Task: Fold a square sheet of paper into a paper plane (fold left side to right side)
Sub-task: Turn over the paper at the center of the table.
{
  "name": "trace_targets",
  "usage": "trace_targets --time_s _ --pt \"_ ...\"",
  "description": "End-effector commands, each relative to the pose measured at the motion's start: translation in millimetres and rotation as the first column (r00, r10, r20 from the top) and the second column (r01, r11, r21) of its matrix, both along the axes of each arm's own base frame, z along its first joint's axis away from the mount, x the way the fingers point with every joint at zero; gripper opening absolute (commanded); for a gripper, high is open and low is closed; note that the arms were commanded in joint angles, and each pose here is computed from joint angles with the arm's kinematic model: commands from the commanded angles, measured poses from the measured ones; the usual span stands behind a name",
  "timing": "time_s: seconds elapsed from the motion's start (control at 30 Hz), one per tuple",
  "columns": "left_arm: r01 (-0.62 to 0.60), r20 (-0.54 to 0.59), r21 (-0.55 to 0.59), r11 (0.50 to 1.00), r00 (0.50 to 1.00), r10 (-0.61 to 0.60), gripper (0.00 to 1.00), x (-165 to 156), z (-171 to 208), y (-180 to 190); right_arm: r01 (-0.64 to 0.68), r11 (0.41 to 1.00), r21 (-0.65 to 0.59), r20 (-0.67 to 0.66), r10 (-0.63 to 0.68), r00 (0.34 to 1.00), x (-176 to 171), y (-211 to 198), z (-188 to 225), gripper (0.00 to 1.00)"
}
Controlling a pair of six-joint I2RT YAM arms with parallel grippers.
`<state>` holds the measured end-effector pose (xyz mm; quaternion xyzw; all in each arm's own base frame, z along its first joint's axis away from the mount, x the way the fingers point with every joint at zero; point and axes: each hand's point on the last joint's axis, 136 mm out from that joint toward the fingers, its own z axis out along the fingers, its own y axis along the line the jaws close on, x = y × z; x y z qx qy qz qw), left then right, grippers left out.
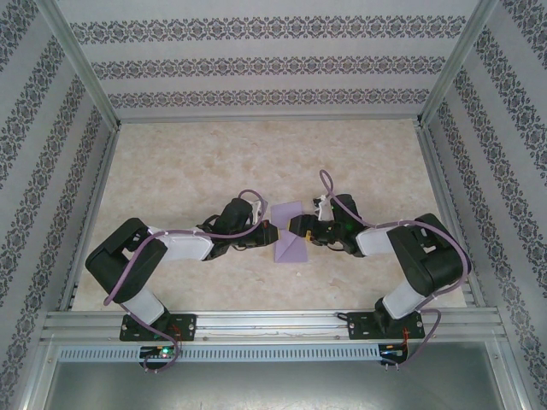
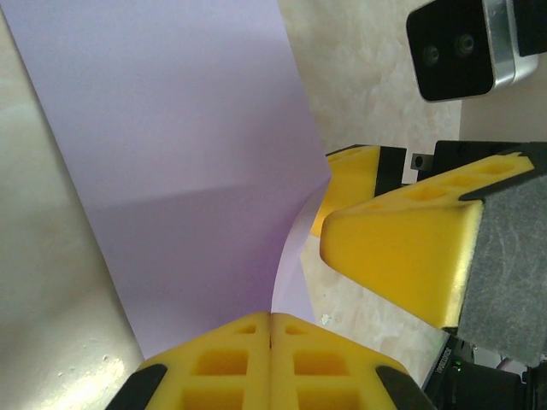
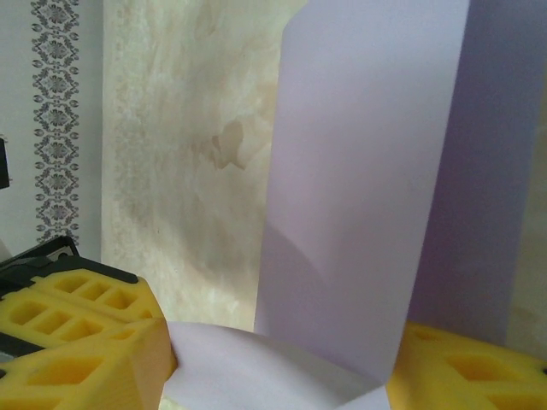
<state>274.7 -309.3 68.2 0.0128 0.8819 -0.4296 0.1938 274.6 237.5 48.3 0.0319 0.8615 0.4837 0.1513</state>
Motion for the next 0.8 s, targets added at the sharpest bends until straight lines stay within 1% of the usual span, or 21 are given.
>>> trace_targets --time_s 0.0,0.1,0.2,0.33,0.43,0.63,0.77 --pt "-0.031 0.011 -0.009 0.999 0.999 0.031 0.08 6 -2 2 -0.031 0.999 0.034 0.067 0.029 0.997 8 16 9 0.63" --pt "-0.044 0.003 0.011 0.999 0.999 0.044 0.10 6 -10 6 -0.038 0.999 0.038 0.064 0.036 0.997 7 18 8 0.60" --pt "-0.052 -0.005 0.036 0.998 0.999 0.052 0.14 5 -17 9 -0.044 0.999 0.033 0.061 0.042 0.997 5 20 4 0.57" --pt "-0.066 -0.016 0.064 0.996 0.998 0.067 0.17 6 -26 13 -0.045 0.999 0.028 0.048 0.044 0.998 4 21 -1 0.53" --pt "-0.077 -0.016 0.089 0.993 0.997 0.078 0.21 6 -30 18 -0.045 0.999 0.019 0.053 0.044 0.998 2 21 -2 0.52" --pt "-0.089 -0.018 0.105 0.990 0.996 0.091 0.24 6 -34 23 -0.050 0.999 0.009 0.041 0.050 0.998 0 23 -8 0.46" --pt "-0.084 -0.027 0.113 0.990 0.996 0.087 0.24 6 -37 22 -0.055 0.998 0.003 0.035 0.055 0.998 -1 25 -11 0.39"
